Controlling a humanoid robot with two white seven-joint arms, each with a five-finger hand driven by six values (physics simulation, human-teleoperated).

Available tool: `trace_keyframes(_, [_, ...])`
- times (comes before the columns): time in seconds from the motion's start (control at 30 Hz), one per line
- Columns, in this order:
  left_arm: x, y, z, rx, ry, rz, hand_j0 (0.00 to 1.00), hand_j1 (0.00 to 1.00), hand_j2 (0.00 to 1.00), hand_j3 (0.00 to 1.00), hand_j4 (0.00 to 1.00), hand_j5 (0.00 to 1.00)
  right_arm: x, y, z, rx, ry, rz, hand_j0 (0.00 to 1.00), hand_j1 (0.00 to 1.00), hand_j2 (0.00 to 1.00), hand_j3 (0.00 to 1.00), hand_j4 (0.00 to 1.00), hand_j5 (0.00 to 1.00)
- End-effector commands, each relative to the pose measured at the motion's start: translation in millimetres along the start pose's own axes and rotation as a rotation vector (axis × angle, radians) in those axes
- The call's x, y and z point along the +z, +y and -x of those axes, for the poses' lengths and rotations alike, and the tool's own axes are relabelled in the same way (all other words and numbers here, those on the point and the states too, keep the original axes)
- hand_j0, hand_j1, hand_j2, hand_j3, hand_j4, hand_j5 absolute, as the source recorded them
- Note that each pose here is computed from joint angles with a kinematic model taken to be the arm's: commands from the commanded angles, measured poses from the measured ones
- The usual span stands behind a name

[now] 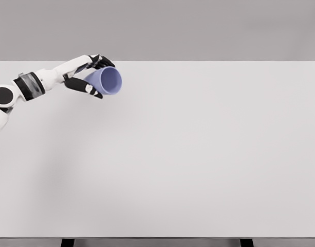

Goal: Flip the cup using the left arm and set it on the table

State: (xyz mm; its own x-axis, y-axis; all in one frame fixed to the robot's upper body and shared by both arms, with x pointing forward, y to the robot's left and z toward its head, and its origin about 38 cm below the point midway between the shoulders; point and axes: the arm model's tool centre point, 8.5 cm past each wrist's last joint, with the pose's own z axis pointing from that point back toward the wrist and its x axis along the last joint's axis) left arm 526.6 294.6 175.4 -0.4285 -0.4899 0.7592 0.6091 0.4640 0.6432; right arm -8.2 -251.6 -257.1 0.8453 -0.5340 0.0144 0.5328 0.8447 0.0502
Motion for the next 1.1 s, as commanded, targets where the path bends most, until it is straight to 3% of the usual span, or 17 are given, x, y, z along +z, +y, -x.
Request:
trace_keyframes(0.0, [-0.3,-0.1,-11.1,0.081,-0.064,-0.027,0.5,0.5,0.5,0.5,0.5,0.5,0.0,0.0,0.0,0.0,0.0,0.0,1.0,1.0,1.0,1.0,1.0,1.0])
trace_keyframes(0.07, [0.1,-8.0,-11.8,0.172,-0.106,-0.059,0.49,0.49,0.49,0.49,0.49,0.49,0.0,0.0,0.0,0.0,0.0,0.0,1.0,1.0,1.0,1.0,1.0,1.0])
trace_keyframes(0.17, [3.6,-25.7,-6.0,0.399,-0.177,-0.15,0.46,0.46,0.46,0.46,0.46,0.46,0.0,0.0,0.0,0.0,0.0,0.0,1.0,1.0,1.0,1.0,1.0,1.0])
trace_keyframes(0.27, [1.1,-35.8,-12.9,0.503,-0.233,-0.17,0.47,0.47,0.47,0.47,0.47,0.47,0.0,0.0,0.0,0.0,0.0,0.0,1.0,1.0,1.0,1.0,1.0,1.0])
trace_keyframes(0.37, [2.1,-42.6,-7.1,0.561,-0.208,-0.175,0.47,0.47,0.47,0.47,0.47,0.47,0.0,0.0,0.0,0.0,0.0,0.0,1.0,1.0,1.0,1.0,1.0,1.0])
trace_keyframes(0.47, [5.1,-53.2,9.3,0.733,-0.13,-0.198,0.48,0.48,0.48,0.48,0.48,0.48,0.0,0.0,0.0,0.0,0.0,0.0,1.0,1.0,1.0,1.0,1.0,1.0])
trace_keyframes(1.07, [11.5,-75.1,28.8,0.804,-0.03,-0.182,0.5,0.5,0.5,0.5,0.5,0.5,0.0,0.0,0.0,0.0,0.0,0.0,1.0,1.0,1.0,1.0,1.0,1.0])
